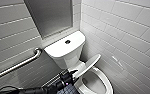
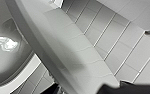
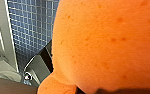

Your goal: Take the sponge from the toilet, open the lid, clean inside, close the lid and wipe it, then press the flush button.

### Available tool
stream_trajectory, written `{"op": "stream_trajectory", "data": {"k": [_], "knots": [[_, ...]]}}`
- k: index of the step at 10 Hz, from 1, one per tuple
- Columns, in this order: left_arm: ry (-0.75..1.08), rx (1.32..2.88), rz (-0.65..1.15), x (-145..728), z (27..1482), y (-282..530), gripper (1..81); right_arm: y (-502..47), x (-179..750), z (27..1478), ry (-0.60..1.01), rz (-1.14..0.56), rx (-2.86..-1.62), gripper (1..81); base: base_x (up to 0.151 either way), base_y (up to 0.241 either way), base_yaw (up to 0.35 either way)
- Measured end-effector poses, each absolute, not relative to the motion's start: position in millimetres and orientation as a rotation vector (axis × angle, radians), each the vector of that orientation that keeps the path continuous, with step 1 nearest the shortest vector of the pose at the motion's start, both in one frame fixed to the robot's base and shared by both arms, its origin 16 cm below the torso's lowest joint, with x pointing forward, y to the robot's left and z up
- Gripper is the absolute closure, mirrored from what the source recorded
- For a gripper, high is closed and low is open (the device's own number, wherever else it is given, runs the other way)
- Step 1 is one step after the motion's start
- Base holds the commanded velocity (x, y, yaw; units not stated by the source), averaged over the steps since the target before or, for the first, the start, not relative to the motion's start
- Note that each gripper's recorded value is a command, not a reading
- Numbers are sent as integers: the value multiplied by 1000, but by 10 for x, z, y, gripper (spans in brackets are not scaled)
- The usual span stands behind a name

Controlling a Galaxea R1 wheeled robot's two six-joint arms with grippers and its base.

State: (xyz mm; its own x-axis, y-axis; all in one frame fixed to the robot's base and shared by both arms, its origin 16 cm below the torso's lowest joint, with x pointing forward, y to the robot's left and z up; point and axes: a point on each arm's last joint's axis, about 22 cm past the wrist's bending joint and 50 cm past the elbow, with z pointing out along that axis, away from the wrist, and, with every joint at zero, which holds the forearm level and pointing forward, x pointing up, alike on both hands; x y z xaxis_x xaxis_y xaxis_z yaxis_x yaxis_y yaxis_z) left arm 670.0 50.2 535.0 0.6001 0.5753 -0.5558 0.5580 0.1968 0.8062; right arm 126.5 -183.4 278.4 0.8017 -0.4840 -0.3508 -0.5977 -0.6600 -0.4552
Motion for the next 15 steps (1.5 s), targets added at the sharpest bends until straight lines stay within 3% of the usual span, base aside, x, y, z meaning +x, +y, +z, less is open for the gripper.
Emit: {"op": "stream_trajectory", "data": {"k": [4, 11, 15], "knots": [[1012, 1407, 72, 6935, 5644, 605, 10, -1831, 1334, 2803, 786, 234, -2421, 811, 0, 0, 0], [1162, 1359, 188, 7660, 5413, 1230, 10, -1815, 1266, 2839, 790, 248, -2415, 811, 0, 0, 0], [1169, 1400, 201, 7639, 5370, 1475, 10, -1809, 1271, 2843, 792, 246, -2413, 811, 0, 0, 0]]}}
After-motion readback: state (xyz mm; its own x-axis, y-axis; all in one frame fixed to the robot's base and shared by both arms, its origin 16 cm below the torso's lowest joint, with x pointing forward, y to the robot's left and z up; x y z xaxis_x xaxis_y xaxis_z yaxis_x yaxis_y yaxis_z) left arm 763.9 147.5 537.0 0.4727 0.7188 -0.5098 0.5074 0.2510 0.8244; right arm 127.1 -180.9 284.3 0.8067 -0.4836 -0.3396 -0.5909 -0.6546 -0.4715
